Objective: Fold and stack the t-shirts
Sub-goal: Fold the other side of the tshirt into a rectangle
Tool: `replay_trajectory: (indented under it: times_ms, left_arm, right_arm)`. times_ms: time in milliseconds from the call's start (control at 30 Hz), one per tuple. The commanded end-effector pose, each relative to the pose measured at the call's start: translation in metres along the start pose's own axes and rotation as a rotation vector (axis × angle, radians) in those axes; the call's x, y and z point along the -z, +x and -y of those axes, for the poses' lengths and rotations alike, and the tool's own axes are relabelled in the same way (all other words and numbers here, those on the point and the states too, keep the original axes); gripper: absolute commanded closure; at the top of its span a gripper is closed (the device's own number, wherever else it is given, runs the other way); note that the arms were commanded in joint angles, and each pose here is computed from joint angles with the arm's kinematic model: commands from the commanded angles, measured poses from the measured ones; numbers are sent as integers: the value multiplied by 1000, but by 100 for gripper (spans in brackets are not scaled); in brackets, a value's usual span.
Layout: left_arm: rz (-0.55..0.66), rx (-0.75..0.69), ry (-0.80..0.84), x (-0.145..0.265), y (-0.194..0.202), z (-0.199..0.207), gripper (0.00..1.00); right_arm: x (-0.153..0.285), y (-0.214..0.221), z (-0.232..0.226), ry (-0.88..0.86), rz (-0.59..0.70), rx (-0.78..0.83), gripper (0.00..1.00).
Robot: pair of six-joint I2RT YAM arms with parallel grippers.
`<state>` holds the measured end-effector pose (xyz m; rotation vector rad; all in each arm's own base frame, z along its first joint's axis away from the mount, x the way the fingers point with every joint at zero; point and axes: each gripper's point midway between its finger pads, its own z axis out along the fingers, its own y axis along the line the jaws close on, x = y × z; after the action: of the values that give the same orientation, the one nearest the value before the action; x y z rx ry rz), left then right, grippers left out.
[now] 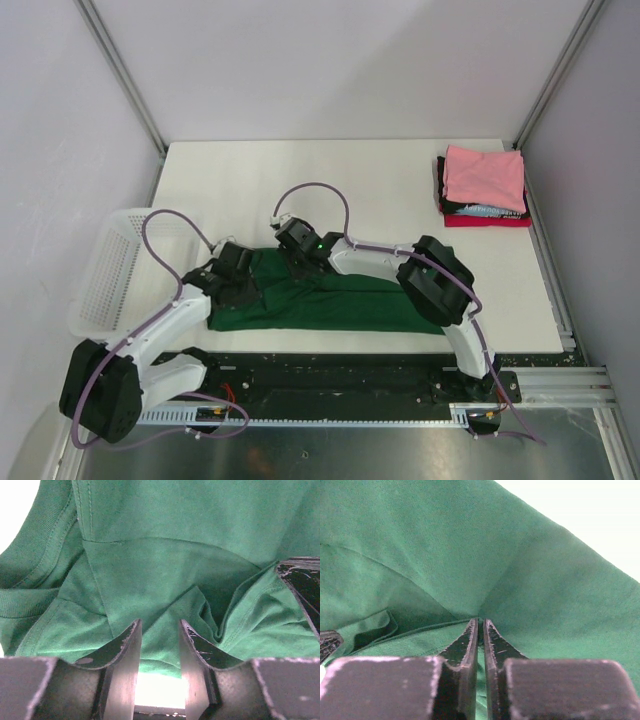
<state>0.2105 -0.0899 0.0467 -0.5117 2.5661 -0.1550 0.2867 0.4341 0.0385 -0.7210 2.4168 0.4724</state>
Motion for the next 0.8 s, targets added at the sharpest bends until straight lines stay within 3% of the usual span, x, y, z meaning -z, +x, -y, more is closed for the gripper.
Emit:
replay_trajectory:
  times_ms: [0,367,767]
  left_arm:
    - [24,-17,15,3,-14,9,60]
    - [-2,-103,53,-2,-25,30,57]
    - [-61,-170,92,-12,-17,38,57]
  right_arm:
    - [26,-20,-4,5,67,-19,95]
    - [60,-3,17,105,57,-130,100]
    - [53,51,23,196,-47,-197,100]
